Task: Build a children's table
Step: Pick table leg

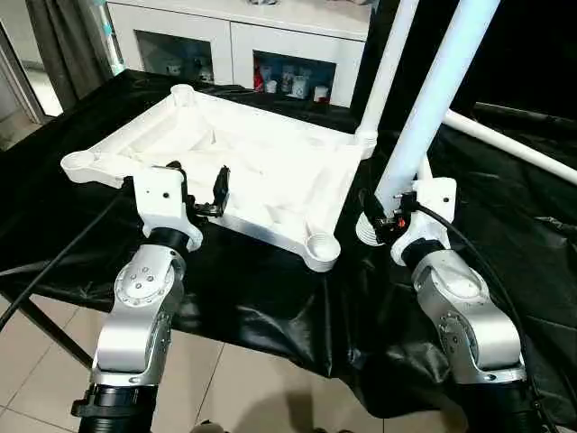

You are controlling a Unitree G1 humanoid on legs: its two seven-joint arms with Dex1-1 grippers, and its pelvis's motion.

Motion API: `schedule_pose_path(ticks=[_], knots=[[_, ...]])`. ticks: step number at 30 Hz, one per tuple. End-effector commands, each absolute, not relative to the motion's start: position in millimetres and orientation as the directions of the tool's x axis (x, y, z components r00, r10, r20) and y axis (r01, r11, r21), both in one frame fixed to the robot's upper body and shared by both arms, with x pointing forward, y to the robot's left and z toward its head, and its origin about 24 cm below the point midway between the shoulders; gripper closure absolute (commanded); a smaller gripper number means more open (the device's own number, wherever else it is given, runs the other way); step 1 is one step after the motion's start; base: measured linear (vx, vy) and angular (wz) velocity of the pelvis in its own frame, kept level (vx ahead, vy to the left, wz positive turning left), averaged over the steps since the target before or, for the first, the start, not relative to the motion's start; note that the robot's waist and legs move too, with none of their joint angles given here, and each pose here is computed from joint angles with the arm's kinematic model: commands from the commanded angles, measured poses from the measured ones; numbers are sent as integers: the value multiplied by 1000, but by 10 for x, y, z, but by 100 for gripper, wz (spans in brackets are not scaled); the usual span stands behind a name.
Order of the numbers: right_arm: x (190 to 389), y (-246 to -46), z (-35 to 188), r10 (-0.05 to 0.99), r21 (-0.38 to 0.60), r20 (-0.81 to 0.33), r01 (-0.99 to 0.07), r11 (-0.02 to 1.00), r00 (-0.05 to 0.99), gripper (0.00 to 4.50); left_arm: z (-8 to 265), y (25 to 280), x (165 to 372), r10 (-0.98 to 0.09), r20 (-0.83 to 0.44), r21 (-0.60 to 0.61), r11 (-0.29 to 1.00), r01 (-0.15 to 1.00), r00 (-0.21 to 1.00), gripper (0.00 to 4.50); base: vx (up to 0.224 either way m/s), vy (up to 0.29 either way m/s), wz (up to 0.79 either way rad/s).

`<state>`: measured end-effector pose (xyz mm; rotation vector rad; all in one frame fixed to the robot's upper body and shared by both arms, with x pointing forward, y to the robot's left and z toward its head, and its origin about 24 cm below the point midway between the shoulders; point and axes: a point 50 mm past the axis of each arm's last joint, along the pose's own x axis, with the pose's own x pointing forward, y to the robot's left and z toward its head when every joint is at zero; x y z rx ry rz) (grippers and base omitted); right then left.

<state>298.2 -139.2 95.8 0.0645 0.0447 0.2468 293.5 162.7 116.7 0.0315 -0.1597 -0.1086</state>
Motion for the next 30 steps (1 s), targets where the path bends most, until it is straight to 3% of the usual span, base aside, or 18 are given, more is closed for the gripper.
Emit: schedule_pose_path(ticks=[1,30], knots=[[2972,-1416,965,236,61,-27,-234,970,971,261,1171,1628,2937,-107,161,44,994,101,981,37,0,0,0],[2972,-1416,965,236,61,-27,-234,970,971,261,1171,1628,2937,-107,161,44,994,101,981,37,0,0,0]])
